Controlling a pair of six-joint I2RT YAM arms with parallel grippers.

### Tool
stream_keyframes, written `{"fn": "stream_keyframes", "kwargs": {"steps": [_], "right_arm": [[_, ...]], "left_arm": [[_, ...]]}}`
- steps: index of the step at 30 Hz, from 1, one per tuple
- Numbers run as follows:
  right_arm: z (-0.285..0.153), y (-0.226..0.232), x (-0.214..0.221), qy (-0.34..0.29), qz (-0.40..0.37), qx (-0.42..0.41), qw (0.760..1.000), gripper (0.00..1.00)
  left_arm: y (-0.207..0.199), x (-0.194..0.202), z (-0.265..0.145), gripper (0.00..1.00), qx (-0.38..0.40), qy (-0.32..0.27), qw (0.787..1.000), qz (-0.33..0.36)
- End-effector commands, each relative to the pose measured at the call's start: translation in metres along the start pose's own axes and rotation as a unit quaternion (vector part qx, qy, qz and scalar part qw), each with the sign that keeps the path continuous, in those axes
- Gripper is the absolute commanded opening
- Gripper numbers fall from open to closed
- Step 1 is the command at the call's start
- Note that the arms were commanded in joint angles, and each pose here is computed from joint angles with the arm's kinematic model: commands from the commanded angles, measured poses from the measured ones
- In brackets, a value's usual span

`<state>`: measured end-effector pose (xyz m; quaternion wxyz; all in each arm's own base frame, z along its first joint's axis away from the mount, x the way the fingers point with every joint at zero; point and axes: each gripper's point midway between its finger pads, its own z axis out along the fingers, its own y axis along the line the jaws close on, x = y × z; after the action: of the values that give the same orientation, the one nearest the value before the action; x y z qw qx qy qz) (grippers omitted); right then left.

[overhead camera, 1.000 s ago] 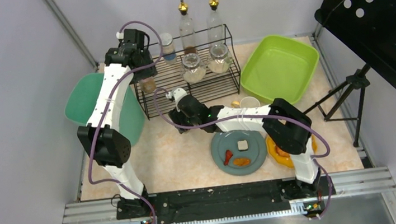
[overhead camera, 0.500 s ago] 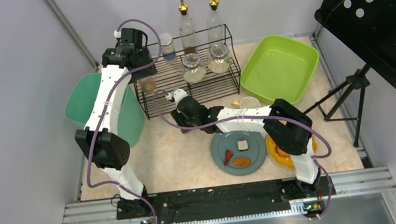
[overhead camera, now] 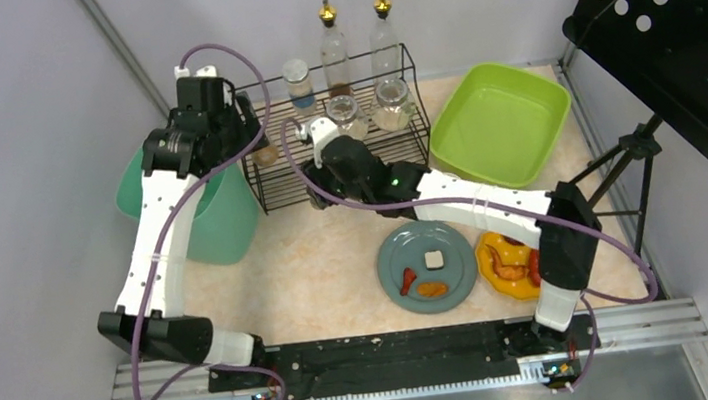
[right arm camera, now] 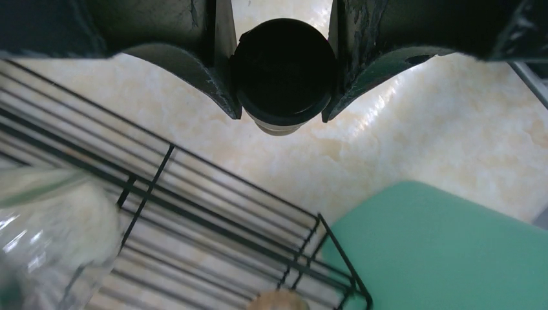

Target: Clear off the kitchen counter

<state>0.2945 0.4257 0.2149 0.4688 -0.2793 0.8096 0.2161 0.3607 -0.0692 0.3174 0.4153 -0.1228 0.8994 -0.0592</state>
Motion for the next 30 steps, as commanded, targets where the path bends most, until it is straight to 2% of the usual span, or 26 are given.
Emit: {"fn": "stream_keyframes", "kwargs": {"steps": [1, 7, 13, 21, 30], "right_arm": [[-0.034, 0.005, -0.074, -0.066, -0.008, 0.002, 0.998, 0.27], [-0.027, 0.0, -0.116, -0.087, -0.005, -0.006, 0.996, 0.27], [0.005, -0.023, -0.141, -0.091, -0.004, 0.013, 0.996, 0.26], [0.055, -0.041, -0.138, -0.072, 0.002, 0.025, 0.997, 0.27], [0.078, -0.051, -0.125, -0.058, 0.0, 0.034, 0.998, 0.28]], "left_arm": [[0.0, -0.01, -0.026, 0.72, 0.025, -0.047, 0.999, -0.003], [0.017, -0.002, -0.055, 0.72, 0.012, -0.066, 0.998, 0.007], [0.016, 0.025, -0.072, 0.72, 0.052, -0.053, 0.997, 0.019], [0.011, 0.048, -0.094, 0.72, 0.106, -0.056, 0.993, 0.018], [0.006, 0.078, -0.1, 0.71, 0.151, -0.034, 0.988, 0.022]]}}
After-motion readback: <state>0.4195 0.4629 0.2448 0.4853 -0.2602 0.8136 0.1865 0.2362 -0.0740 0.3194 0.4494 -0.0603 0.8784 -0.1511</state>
